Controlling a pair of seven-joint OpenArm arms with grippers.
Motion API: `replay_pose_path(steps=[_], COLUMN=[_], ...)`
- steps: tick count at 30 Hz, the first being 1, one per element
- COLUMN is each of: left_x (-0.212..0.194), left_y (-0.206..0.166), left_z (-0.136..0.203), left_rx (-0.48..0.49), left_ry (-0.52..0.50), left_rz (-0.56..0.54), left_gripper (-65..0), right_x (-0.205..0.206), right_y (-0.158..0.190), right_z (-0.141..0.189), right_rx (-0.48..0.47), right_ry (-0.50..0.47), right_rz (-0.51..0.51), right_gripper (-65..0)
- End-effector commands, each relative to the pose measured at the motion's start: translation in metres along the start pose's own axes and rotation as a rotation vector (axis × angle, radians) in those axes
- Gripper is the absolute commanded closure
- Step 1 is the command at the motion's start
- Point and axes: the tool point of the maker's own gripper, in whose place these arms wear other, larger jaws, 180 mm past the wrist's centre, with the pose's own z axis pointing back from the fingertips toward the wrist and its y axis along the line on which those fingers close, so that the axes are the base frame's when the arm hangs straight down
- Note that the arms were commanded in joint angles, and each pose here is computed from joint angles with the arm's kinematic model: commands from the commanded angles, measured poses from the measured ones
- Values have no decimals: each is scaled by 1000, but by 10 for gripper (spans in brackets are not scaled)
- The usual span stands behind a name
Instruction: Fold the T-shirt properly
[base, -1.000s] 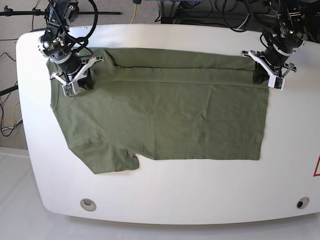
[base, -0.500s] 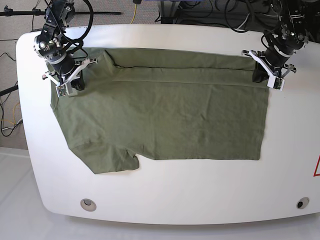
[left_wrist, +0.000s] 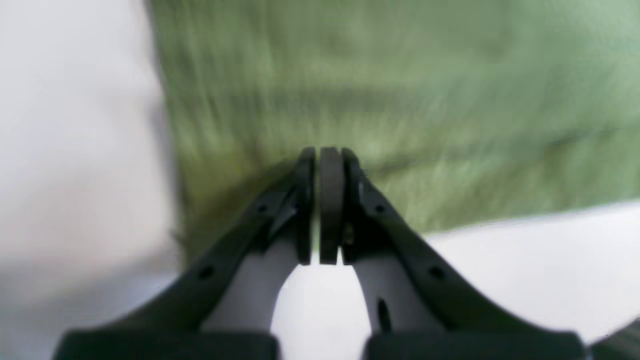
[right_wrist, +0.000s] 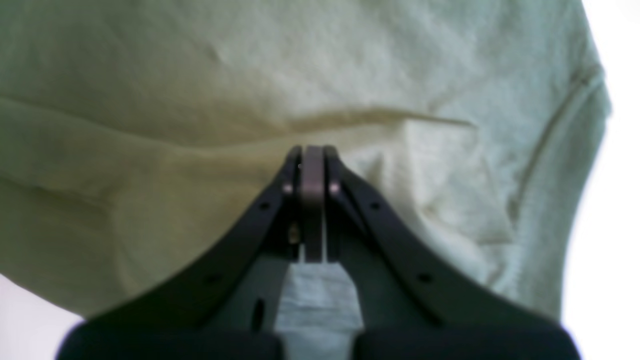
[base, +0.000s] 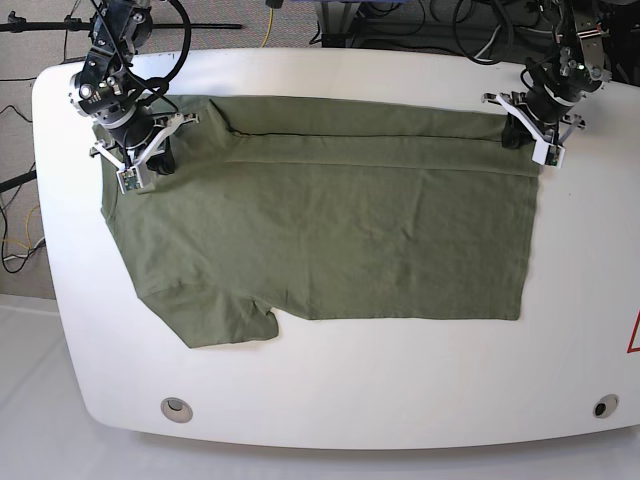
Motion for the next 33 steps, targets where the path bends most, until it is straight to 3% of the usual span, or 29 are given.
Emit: replay_pose_path(steps=[1, 16, 33], left_x=[8, -29, -33], left_y=[2, -1, -6], left_z=[1, -15, -11], left_rx=[-6, -19, -22], left_ry=[-36, 64, 76], left_rz=[1, 48, 40], left_gripper=[0, 0, 0], right_x=[6, -30, -32], right_y=[-4, 1, 8], right_z=[0, -3, 14], right_rx=[-3, 30, 27], right_ry=[-29, 15, 38], right_rz=[-2, -58, -3], right_gripper=[0, 0, 0])
